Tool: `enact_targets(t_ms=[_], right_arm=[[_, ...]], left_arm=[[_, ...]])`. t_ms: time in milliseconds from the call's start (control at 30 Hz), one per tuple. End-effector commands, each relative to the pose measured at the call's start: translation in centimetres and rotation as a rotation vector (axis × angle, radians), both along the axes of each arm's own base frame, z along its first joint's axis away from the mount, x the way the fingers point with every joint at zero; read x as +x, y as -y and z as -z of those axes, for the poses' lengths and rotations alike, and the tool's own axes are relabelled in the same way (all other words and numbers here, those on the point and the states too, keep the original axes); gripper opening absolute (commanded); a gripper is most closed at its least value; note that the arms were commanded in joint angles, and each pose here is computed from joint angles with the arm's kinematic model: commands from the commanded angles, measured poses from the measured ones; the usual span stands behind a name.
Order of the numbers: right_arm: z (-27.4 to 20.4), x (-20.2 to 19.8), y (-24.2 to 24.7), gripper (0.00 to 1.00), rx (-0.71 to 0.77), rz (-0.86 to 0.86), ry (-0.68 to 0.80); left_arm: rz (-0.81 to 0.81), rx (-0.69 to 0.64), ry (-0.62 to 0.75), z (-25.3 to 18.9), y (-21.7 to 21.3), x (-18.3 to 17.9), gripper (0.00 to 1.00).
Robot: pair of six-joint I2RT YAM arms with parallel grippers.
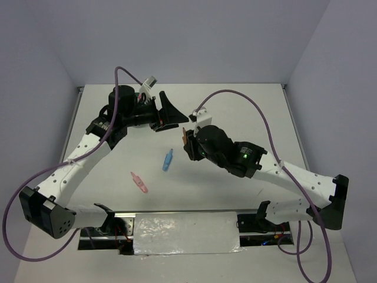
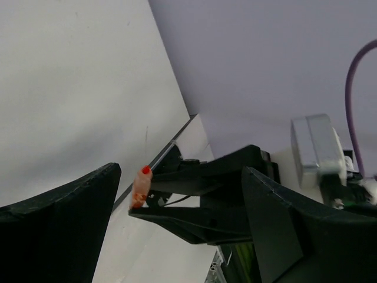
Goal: Sort the stationery into containers
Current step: Pick up the pen from the center of the board.
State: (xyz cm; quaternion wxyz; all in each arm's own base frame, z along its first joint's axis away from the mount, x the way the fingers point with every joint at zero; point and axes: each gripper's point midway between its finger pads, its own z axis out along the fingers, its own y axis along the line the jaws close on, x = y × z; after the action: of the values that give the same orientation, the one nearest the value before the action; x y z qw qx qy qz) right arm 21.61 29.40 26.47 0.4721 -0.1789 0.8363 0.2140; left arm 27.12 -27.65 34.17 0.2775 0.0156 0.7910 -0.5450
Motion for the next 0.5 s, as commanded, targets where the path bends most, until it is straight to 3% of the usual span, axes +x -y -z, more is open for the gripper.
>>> enact_targets(t_ms=[0,233,467], right_arm=[[-1.7,1.6,1.5,0.0,-0.053,-0.005,0.037],[-2.5,2.3,1.6,0.0,-0.052,-0.059,0.017],[-2.1,2.0,0.6,0.0,-0.022,-0.118,-0.017]], left_arm=[[0.012,-0.062,0.063,-2.6,1.2,0.4,0.96],[0.01,-0.026,0.046,0.1,2.4,1.5,0.91],[-0.023,-0.02,0.12,0.1,2.7,3.0,0.88]])
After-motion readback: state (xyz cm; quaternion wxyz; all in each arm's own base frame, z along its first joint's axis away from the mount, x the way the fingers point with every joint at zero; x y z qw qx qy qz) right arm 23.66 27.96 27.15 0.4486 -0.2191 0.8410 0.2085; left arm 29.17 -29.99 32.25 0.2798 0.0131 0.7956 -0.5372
